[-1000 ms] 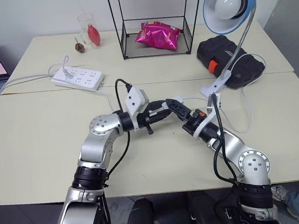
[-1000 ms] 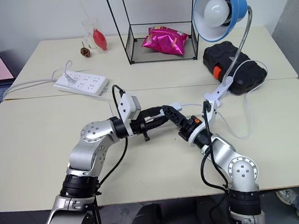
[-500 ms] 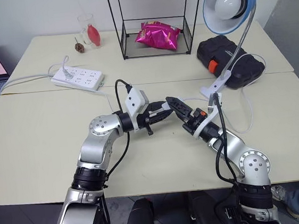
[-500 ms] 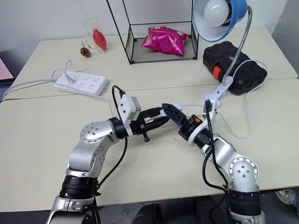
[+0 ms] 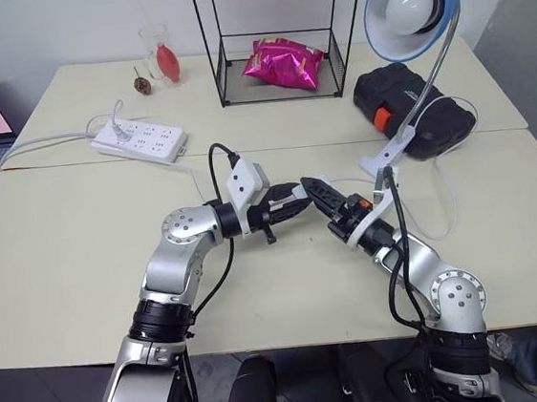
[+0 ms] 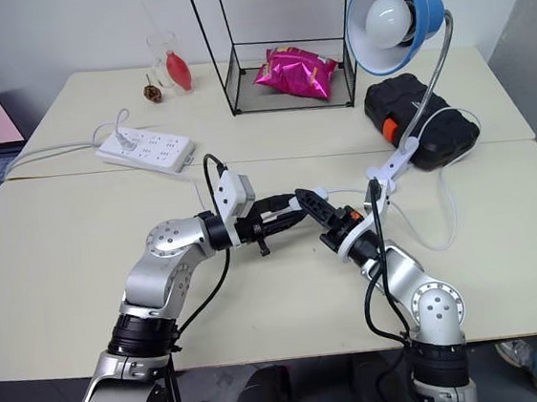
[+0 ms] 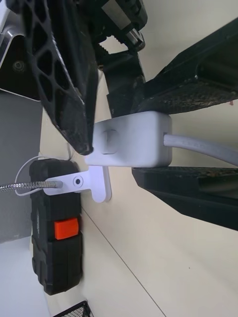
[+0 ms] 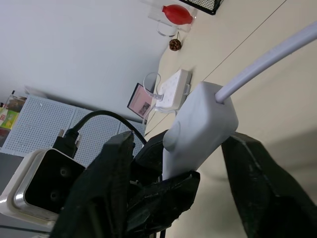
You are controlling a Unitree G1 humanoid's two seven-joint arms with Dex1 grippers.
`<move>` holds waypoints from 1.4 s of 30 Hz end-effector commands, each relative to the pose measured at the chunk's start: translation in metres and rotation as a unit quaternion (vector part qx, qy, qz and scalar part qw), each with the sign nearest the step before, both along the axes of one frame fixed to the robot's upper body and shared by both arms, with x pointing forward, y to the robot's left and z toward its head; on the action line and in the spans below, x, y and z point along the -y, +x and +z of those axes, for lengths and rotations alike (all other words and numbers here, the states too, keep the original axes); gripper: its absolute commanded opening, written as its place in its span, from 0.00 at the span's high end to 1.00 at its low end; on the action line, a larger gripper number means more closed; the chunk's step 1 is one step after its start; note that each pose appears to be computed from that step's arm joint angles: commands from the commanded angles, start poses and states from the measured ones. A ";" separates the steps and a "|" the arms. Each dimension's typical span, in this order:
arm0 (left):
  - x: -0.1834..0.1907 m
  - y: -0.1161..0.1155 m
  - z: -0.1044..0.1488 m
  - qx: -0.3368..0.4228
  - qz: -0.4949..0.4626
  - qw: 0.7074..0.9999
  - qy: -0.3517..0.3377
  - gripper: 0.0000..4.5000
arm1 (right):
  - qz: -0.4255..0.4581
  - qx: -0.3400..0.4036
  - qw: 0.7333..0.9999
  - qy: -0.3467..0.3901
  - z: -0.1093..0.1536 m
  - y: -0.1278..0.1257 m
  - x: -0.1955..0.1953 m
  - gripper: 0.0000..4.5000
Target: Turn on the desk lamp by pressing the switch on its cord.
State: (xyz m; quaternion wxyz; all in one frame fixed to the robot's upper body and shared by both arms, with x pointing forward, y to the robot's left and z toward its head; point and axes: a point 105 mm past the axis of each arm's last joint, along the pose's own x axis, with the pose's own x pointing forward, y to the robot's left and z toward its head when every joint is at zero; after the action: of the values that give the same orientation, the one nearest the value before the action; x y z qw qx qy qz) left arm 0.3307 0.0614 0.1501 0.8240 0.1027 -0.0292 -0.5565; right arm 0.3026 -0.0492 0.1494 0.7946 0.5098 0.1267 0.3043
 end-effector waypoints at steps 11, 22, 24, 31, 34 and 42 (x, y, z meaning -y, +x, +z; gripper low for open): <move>0.003 -0.005 0.011 0.024 -0.009 1.000 -0.007 0.75 | 0.005 0.002 1.000 0.024 0.006 -0.002 -0.002 0.89; 0.004 -0.003 0.011 0.026 -0.007 1.000 -0.008 0.75 | 0.022 0.023 0.999 0.028 0.013 -0.006 -0.004 0.72; 0.004 -0.003 0.012 0.027 -0.006 1.000 -0.008 0.75 | 0.030 0.029 0.999 0.026 0.013 -0.008 -0.004 0.60; 0.003 0.000 0.004 0.021 0.006 1.000 -0.004 0.75 | 0.075 0.072 0.990 -0.099 0.005 -0.027 0.010 0.28; 0.000 0.005 -0.003 0.023 0.020 0.999 0.009 0.75 | 0.121 0.123 0.958 -0.227 -0.001 -0.041 0.015 0.12; -0.006 0.013 -0.041 0.014 0.033 0.997 0.067 0.75 | 0.183 0.284 0.816 -0.469 0.009 -0.058 0.040 0.00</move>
State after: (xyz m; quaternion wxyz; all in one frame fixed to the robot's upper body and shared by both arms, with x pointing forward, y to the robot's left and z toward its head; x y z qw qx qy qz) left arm 0.3437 0.0680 0.1136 0.8369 0.1491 0.0033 -0.5266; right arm 0.2495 -0.0928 0.1390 0.8774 -0.0001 0.1664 0.4501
